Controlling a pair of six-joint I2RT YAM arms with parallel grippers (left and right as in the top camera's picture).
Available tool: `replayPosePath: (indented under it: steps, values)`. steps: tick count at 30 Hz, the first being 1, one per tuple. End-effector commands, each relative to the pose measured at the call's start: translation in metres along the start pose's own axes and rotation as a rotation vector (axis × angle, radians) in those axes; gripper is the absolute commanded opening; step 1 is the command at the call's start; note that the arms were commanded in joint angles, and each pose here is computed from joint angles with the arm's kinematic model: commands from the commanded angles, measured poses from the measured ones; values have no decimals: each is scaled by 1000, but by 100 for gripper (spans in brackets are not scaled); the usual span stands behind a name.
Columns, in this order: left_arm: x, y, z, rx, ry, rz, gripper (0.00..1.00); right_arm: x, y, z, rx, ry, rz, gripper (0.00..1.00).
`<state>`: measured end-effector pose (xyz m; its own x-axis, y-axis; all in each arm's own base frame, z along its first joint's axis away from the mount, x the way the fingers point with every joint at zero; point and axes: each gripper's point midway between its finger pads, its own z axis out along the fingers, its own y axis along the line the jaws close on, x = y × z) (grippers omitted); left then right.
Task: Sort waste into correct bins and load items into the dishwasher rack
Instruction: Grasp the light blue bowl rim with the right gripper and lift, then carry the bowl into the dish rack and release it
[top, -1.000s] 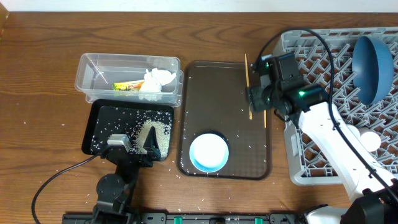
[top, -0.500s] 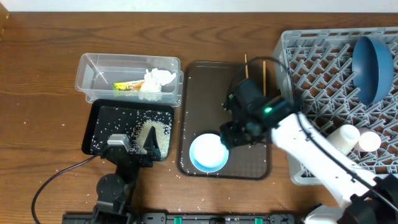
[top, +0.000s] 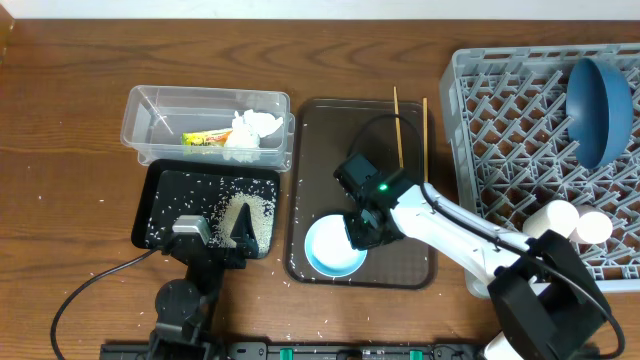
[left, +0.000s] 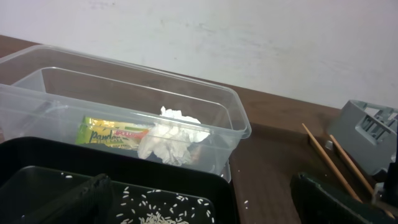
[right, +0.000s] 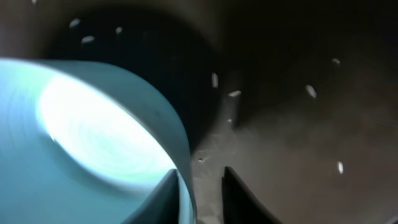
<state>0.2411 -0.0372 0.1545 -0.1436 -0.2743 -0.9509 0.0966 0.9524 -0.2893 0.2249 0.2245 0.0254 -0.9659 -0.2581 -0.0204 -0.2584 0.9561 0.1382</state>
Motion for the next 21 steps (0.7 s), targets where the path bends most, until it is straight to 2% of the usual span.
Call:
replayPosePath:
  steps: [1,5,9,11,14,17,21]
  values:
    - [16,8,2,-30,39,4,94,2,-3,3,22,3,10,1]
    - [16,8,2,-30,39,4,93,-10,-29,-3,146,-68,112,1]
    - [16,8,2,-30,39,4,94,-31,-72,-44,359,-244,204,1]
    - [16,8,2,-30,39,4,94,-43,-93,-83,488,-372,214,1]
    - [16,8,2,-30,39,4,94,-58,-127,-165,737,-645,257,1]
    - [16,8,2,-30,39,4,94,-56,-152,-237,955,-871,322,1]
    - [16,8,2,-30,39,4,93,-50,-176,-284,1159,-953,361,1]
